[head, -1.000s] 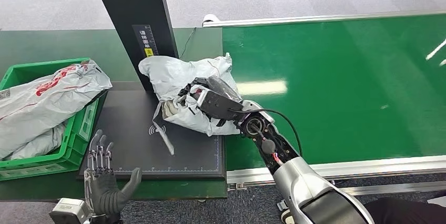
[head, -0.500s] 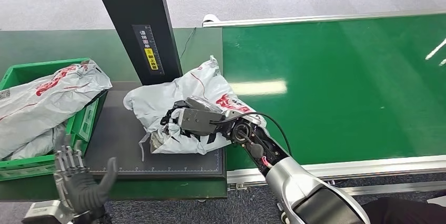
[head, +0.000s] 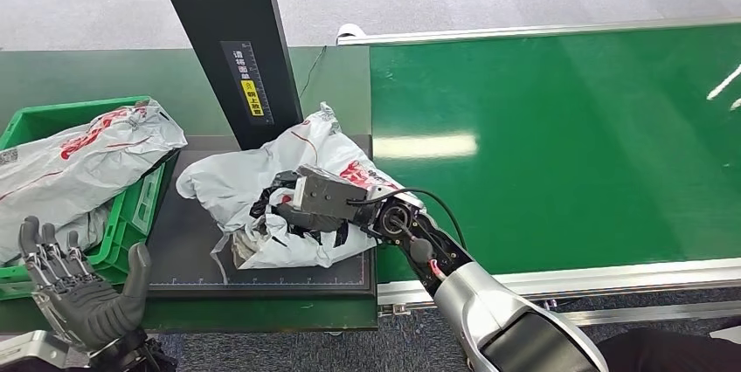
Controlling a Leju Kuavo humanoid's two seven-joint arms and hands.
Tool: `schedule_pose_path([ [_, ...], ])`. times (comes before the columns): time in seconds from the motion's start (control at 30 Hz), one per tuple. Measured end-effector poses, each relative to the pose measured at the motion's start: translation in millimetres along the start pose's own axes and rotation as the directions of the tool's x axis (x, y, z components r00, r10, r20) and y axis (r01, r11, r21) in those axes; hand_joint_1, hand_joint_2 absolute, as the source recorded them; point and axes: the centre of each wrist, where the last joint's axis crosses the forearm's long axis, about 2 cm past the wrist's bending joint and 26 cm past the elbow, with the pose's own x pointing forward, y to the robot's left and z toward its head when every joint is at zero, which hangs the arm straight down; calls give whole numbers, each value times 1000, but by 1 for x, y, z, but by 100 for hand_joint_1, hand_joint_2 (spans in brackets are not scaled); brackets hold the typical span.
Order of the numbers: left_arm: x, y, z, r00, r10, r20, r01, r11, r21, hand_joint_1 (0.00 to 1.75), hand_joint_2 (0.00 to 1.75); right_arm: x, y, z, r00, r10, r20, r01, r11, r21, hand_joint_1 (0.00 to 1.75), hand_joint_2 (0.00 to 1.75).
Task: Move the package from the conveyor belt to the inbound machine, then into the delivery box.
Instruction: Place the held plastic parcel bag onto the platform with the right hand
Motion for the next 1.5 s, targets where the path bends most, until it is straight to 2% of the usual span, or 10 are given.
schedule_pose_path([
  [0.1,1,-2,3,1000,-10,1,10,1000,-5,0,175,0,-5,1,1000,7,-16,-9,986,-167,0,175],
  [0.2,2,-5,6,1000,-14,3,14,1000,-15,0,175,0,-12,4,999,-43,29,50,941,-335,0,175],
  [0.37,4,-8,7,1000,-14,10,14,999,-31,0,175,1,-22,9,992,-91,89,122,883,-453,0,175],
  [0.87,3,-10,7,1000,-23,17,23,999,-43,0,175,0,-30,14,988,-107,112,150,848,-509,0,175],
  [1.23,3,-9,8,999,-28,20,29,998,-50,0,175,-1,-29,15,987,-111,115,154,846,-511,0,175],
  [1.5,2,-8,13,999,-40,13,41,997,-66,0,175,3,-28,11,983,-152,106,184,868,-462,0,175],
])
